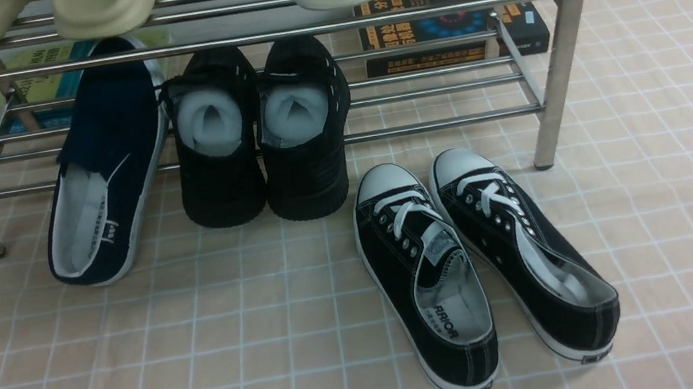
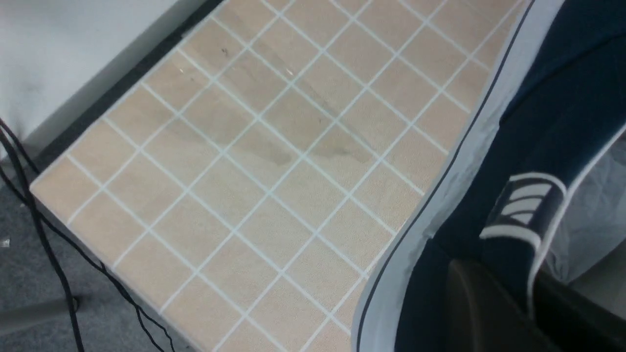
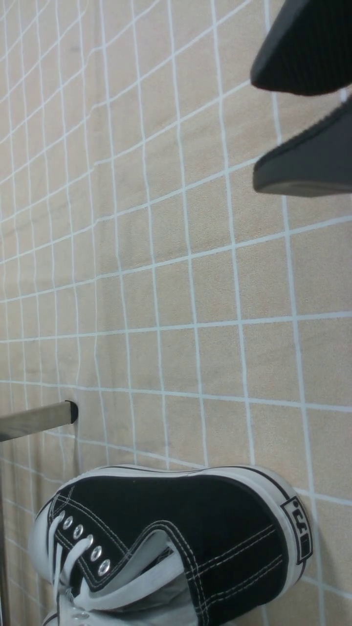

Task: Take the shoes off the shelf from the light coffee tablecloth by hand.
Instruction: 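Set the held shoe down on the floor in front of the rack with the left gripper, then grasp the leftmost shoe on the bottom shelf of the shoe rack with the left gripper, then set the held shoe down on the floor in front of the rack with the left gripper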

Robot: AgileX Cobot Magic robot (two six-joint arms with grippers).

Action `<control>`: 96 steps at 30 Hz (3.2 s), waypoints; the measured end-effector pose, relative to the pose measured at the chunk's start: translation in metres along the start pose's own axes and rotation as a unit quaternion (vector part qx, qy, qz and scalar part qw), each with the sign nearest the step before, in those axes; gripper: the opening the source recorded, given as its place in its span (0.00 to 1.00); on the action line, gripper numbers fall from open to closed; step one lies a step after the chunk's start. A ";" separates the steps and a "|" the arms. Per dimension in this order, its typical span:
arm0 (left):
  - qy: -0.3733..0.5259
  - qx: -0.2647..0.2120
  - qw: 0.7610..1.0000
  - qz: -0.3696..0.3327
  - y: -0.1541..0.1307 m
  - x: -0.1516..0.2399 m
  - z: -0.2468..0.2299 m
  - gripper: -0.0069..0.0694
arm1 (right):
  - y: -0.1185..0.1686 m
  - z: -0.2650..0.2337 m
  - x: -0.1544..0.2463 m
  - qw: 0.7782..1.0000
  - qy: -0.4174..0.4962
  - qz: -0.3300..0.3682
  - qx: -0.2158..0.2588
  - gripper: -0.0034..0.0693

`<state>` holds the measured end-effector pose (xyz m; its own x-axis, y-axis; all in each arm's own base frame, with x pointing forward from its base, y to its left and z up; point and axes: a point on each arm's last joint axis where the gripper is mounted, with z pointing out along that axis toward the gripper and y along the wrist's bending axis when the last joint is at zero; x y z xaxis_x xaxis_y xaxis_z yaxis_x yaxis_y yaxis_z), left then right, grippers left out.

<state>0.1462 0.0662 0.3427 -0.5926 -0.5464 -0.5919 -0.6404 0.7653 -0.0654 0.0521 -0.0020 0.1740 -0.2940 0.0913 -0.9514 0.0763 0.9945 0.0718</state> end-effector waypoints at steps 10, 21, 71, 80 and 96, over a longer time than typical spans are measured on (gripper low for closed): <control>0.007 0.019 0.999 -0.026 -0.006 0.030 0.072 0.15 | 0.000 0.000 0.000 1.000 0.000 0.000 0.000 0.38; 0.050 0.022 0.998 -0.037 -0.017 0.029 0.113 0.23 | 0.000 0.000 0.000 1.000 0.000 0.000 0.000 0.38; -0.014 0.180 0.955 0.233 -0.172 -0.029 0.209 0.17 | 0.000 0.000 0.000 1.000 0.000 0.000 0.000 0.38; 0.111 0.187 0.958 0.188 -0.147 -0.023 0.127 0.12 | 0.000 0.000 0.000 1.000 0.000 0.000 0.000 0.38; 0.216 0.129 0.954 0.166 -0.101 0.030 0.098 0.12 | 0.000 0.000 0.000 1.000 0.000 0.000 0.000 0.38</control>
<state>0.2411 0.0060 0.2526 -0.9231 -0.3068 -0.2319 -0.2749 0.9481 -0.1601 0.0521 -0.0020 0.1740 -0.2940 0.0913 -0.9514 0.0763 0.9945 0.0718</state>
